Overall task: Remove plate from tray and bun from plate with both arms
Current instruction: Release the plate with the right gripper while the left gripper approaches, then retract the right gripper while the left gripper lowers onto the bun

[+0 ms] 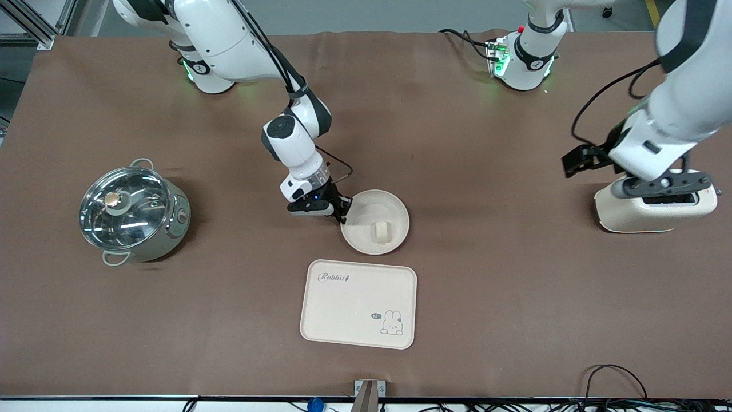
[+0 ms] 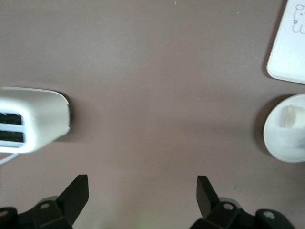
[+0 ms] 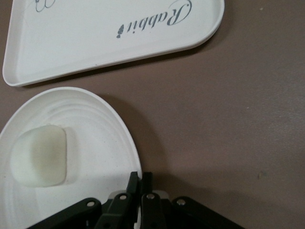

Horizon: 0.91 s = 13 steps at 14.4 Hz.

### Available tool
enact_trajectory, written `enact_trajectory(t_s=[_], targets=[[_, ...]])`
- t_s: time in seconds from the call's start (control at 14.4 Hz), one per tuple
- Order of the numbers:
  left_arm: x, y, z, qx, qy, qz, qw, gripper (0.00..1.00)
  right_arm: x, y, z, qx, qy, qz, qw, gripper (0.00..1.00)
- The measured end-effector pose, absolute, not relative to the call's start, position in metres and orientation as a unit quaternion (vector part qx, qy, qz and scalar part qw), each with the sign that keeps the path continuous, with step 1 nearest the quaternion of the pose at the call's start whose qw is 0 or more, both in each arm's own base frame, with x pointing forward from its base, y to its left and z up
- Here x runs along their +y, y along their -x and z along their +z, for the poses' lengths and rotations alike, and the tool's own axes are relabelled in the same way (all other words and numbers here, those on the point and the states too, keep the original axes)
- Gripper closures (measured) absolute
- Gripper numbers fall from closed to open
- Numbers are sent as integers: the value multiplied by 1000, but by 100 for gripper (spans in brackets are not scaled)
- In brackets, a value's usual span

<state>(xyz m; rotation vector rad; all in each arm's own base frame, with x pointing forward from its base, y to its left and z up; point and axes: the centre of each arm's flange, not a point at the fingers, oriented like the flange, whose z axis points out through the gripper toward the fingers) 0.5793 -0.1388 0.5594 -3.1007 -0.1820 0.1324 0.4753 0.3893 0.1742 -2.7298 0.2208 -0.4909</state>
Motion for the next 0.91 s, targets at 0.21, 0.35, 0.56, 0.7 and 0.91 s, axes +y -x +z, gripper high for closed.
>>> enact_trajectory(t_s=[0.21, 0.35, 0.56, 0.7, 0.91], targets=[[-181, -589, 516, -108, 992, 57, 22, 0, 387, -476, 185, 93, 963, -176, 184, 79], [-212, -594, 484, -138, 988, 62, 24, 0, 388, -479, 196, 111, 959, -177, 191, 63], [-265, -597, 438, -174, 983, 54, 20, 0, 392, -502, 221, 125, 967, -146, 166, 30], [-309, -592, 409, -169, 985, 42, 9, 0, 389, -537, 259, 139, 975, -112, 133, 9], [-380, -573, 364, -156, 987, 27, -9, 0, 354, -592, 344, 152, 982, -75, 81, 0]])
